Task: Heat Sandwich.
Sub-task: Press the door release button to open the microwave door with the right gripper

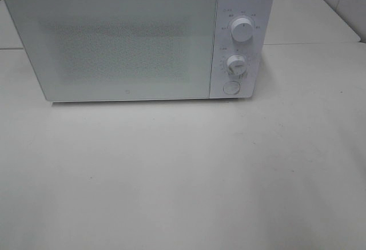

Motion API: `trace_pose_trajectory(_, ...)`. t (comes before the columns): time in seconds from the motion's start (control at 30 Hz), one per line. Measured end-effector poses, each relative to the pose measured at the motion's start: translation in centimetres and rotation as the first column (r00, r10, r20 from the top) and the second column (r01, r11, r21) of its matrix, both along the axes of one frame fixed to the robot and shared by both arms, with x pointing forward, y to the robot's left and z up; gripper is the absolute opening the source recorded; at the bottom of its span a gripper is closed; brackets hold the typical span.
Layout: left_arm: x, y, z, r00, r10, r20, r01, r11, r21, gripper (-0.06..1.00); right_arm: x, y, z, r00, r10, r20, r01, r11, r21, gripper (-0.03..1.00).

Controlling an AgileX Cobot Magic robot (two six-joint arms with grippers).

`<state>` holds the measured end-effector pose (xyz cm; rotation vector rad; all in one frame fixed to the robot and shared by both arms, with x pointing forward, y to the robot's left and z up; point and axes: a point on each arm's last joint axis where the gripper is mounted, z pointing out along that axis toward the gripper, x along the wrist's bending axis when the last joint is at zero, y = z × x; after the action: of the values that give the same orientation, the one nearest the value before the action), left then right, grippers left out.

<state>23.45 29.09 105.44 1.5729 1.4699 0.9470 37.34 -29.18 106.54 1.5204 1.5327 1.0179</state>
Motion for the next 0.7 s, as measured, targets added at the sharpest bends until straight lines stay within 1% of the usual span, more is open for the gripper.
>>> trace_pose_trajectory(0.23, 0.0, 0.0, 0.0, 1.0, 0.0, 0.0, 0.0, 1.0, 0.0, 0.99, 3.3, 0.3, -0.7, 0.999, 0.014, 0.043, -0.014, 1.0, 0.005, 0.75)
trace_pose_trajectory(0.3, 0.0, 0.0, 0.0, 1.0, 0.0, 0.0, 0.0, 1.0, 0.0, 0.99, 3.7, 0.4, -0.8, 0.999, 0.015, 0.051, -0.015, 1.0, 0.006, 0.75)
trace_pose_trajectory(0.53, 0.0, 0.0, 0.0, 1.0, 0.0, 0.0, 0.0, 1.0, 0.0, 0.99, 6.9, 0.7, -1.7, 0.99, 0.03, 0.14, -0.032, 0.999, 0.015, 0.75)
trace_pose_trajectory(0.6, 0.0, 0.0, 0.0, 1.0, 0.0, 0.0, 0.0, 1.0, 0.0, 0.99, 7.3, 0.8, -1.8, 0.988, 0.032, 0.149, -0.034, 0.999, 0.016, 0.75)
trace_pose_trajectory(0.7, 0.0, 0.0, 0.0, 1.0, 0.0, 0.0, 0.0, 1.0, 0.0, 0.99, 8.8, 1.0, -2.6, 0.981, 0.045, 0.187, -0.047, 0.999, 0.005, 0.75)
